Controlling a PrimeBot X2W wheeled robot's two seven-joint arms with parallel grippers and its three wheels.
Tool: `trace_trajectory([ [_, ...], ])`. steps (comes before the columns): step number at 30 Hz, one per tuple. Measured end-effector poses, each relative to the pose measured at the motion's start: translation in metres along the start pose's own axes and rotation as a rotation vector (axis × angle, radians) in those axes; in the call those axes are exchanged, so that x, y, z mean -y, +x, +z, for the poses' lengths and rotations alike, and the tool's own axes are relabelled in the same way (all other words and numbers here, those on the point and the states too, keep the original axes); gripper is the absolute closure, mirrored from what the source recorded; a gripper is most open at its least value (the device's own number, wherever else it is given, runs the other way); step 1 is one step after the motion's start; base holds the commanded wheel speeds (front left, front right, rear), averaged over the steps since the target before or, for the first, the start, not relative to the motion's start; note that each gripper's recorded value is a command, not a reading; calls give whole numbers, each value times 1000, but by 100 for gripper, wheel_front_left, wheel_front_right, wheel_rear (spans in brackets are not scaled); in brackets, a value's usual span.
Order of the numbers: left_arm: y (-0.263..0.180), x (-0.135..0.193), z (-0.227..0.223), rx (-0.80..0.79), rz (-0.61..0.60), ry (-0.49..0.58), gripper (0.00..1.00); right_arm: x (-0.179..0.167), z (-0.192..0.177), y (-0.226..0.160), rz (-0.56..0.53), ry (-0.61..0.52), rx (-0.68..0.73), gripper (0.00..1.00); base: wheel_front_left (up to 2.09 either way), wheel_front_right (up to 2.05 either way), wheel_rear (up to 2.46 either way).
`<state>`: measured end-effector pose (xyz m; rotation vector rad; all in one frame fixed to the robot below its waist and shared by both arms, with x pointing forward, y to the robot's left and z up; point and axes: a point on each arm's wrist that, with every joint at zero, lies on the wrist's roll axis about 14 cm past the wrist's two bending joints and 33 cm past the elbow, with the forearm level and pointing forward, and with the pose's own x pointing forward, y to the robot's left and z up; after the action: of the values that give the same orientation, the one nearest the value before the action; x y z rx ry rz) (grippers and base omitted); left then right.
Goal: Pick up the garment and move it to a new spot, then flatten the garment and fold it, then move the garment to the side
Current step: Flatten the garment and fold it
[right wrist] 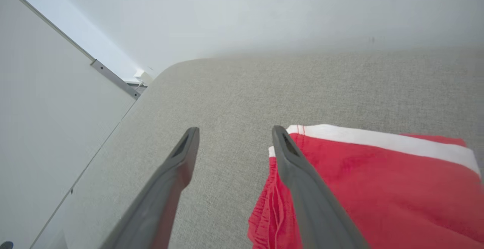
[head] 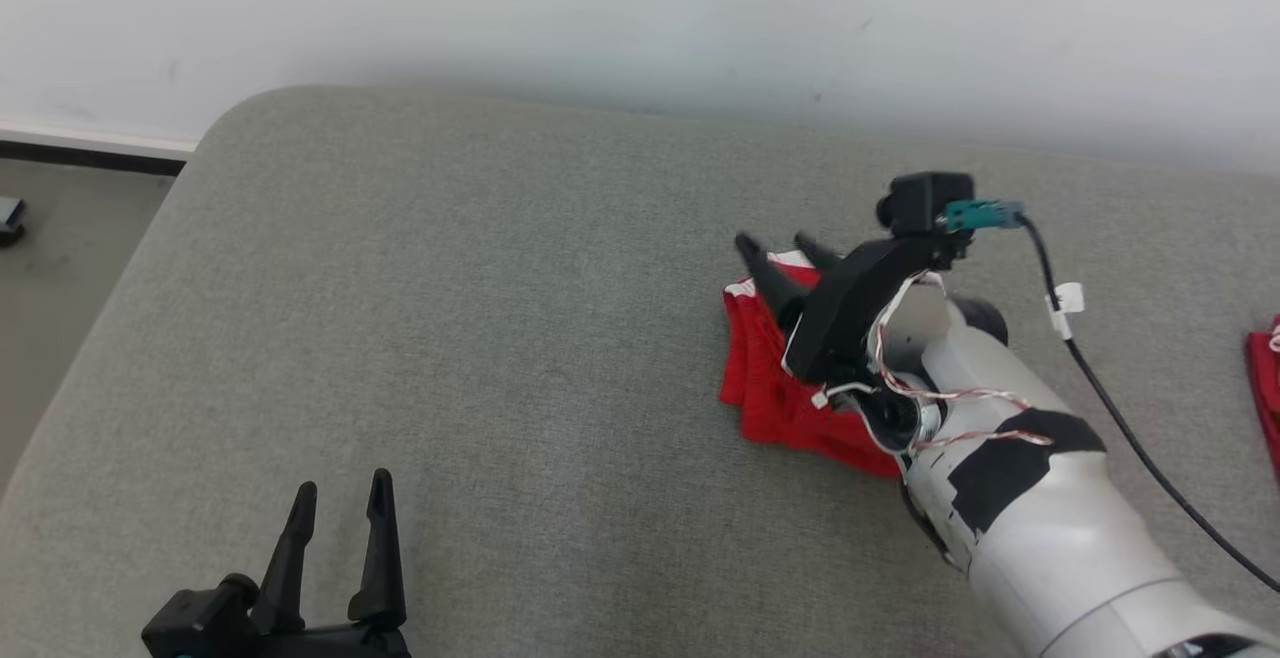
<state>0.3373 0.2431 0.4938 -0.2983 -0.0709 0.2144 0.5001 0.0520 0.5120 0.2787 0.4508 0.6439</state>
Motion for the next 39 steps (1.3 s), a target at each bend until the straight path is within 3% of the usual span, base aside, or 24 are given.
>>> trace_trajectory([
  [4, 3, 6, 2, 9, -21, -1, 0, 21, 31, -8, -73, -33, 151, 0, 0, 0, 0],
  [8, 6, 16, 3, 12, -50, -2, 0, 69, 25, -27, -214, -103, 188, 0, 0, 0, 0],
  [9, 7, 18, 3, 13, -57, -3, 0, 80, 20, -32, -243, -126, 184, 51, 0, 0, 0],
  [10, 7, 21, 2, 12, -65, -2, 0, 87, 14, -37, -264, -150, 177, 84, 0, 0, 0],
  [11, 8, 23, 2, 9, -72, -1, 0, 93, 7, -39, -277, -164, 164, 100, 0, 0, 0],
  [18, 17, 36, -2, 0, -115, 11, 0, 92, -47, -35, -262, -210, 72, 100, 0, 0, 0],
  [23, 17, 37, -2, -1, -123, 13, 0, 57, -83, -26, -143, -204, -1, 100, 0, 0, 0],
  [33, 10, 26, -1, -5, -90, 19, 0, 1, -115, -13, 29, -195, -90, 100, 0, 0, 0],
  [39, 9, 22, -1, -2, -77, 21, 0, -19, -98, -12, 83, -138, -18, 100, 0, 0, 0],
])
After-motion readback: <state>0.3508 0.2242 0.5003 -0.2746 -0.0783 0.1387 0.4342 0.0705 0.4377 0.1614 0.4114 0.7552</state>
